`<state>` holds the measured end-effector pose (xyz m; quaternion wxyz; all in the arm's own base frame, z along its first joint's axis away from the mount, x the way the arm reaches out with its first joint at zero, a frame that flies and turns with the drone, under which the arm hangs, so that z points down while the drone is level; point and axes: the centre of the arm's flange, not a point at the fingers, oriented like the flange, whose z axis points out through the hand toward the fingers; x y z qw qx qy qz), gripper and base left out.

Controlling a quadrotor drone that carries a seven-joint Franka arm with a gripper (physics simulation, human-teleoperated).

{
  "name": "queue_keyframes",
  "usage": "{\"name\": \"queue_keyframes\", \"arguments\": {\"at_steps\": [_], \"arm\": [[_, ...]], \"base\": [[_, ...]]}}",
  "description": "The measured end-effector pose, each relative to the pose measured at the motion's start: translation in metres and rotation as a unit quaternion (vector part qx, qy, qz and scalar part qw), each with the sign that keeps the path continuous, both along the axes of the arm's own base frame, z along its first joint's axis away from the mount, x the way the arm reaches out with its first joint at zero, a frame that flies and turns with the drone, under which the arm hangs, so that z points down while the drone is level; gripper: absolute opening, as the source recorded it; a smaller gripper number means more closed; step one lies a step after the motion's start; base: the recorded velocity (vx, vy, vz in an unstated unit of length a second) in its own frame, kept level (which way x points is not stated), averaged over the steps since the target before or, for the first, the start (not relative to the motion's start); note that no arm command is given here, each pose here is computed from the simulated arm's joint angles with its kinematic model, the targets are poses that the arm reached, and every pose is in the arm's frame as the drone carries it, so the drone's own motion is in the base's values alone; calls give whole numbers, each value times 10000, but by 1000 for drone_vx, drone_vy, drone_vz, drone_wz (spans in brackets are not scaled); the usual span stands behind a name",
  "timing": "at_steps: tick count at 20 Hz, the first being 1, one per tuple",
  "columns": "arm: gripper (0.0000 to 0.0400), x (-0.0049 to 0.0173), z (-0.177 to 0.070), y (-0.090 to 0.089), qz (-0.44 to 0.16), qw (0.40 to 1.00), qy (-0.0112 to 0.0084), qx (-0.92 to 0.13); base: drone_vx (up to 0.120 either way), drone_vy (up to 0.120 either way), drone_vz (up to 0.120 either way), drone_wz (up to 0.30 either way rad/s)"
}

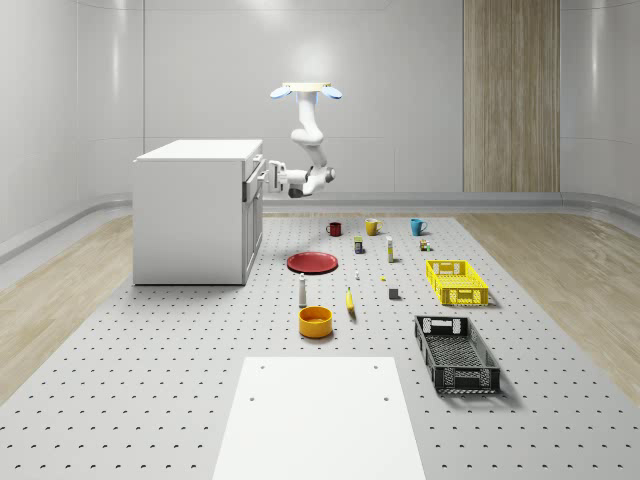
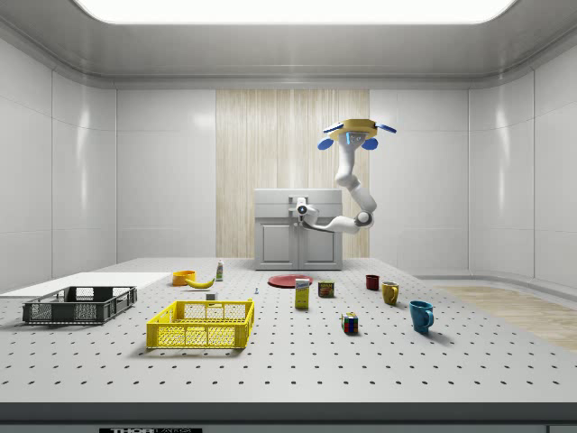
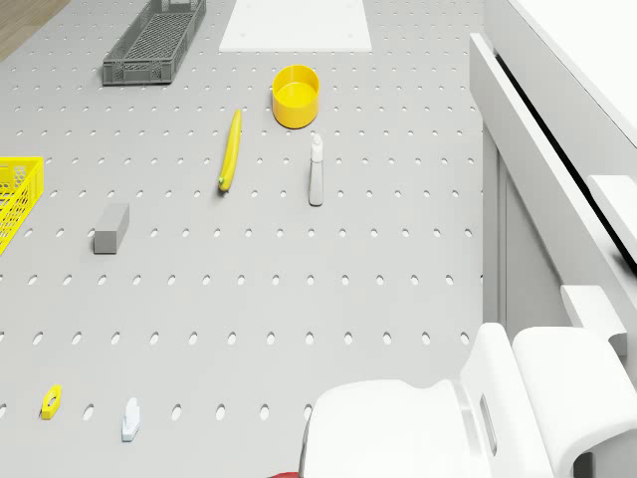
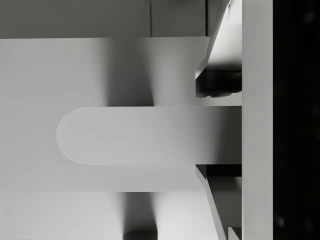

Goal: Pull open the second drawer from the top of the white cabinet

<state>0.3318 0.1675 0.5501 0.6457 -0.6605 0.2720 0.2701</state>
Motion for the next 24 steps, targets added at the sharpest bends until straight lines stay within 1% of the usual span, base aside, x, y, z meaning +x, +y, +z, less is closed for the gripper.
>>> {"name": "queue_keyframes", "arguments": {"at_steps": [1, 2, 3, 5, 6, 7, 9, 10, 11, 12, 14, 15, 16, 17, 18, 20, 21, 22, 23, 24], "arm": [[187, -6, 29, -22, 5, 10000, 73, -22], [178, -5, 21, -48, 5, 10000, 60, -18], [197, -9, 42, -75, 6, 9998, 180, -32], [183, -6, 25, -113, 3, 9999, 133, -25], [168, 8, -38, -131, 0, 10000, -35, 13], [153, 12, -49, -159, -4, 10000, -58, 37], [132, 10, -41, -222, -10, 10000, -48, 58], [135, 8, -36, -247, -10, 10000, 8, 55], [198, -9, 38, -282, -1, 9998, 208, -10], [195, -11, 40, -317, 3, 9999, 116, -41], [176, -6, 18, -379, 0, 10000, 91, -20], [169, -4, 9, -404, -2, 10000, 85, -10], [163, -2, 2, -428, -3, 10000, 63, -1], [152, 13, -65, -449, -5, 9999, -103, 32], [140, 17, -75, -479, -7, 9999, -118, 53], [124, 13, -59, -559, -12, 9999, -90, 69], [122, 12, -54, -603, -13, 9999, -74, 73], [125, 11, -50, -648, -13, 10000, -43, 70], [128, 9, -46, -689, -13, 10000, -5, 67], [130, 9, -44, -725, -13, 10000, 2, 65]], "base": [[0, 0, 0, 0], [0, 0, 0, 0], [0, 0, 0, 0], [0, 0, 0, 0], [0, 0, 0, 0], [0, 0, 0, 0], [0, 0, 0, 0], [0, 0, 0, 0], [0, 0, 0, 0], [0, 0, 0, 0], [0, 0, 0, 0], [0, 0, 0, 0], [0, 0, 0, 0], [0, 0, 0, 0], [0, 0, 0, 0], [0, 0, 0, 0], [0, 0, 0, 0], [0, 0, 0, 0], [0, 0, 0, 0], [0, 0, 0, 0]]}}
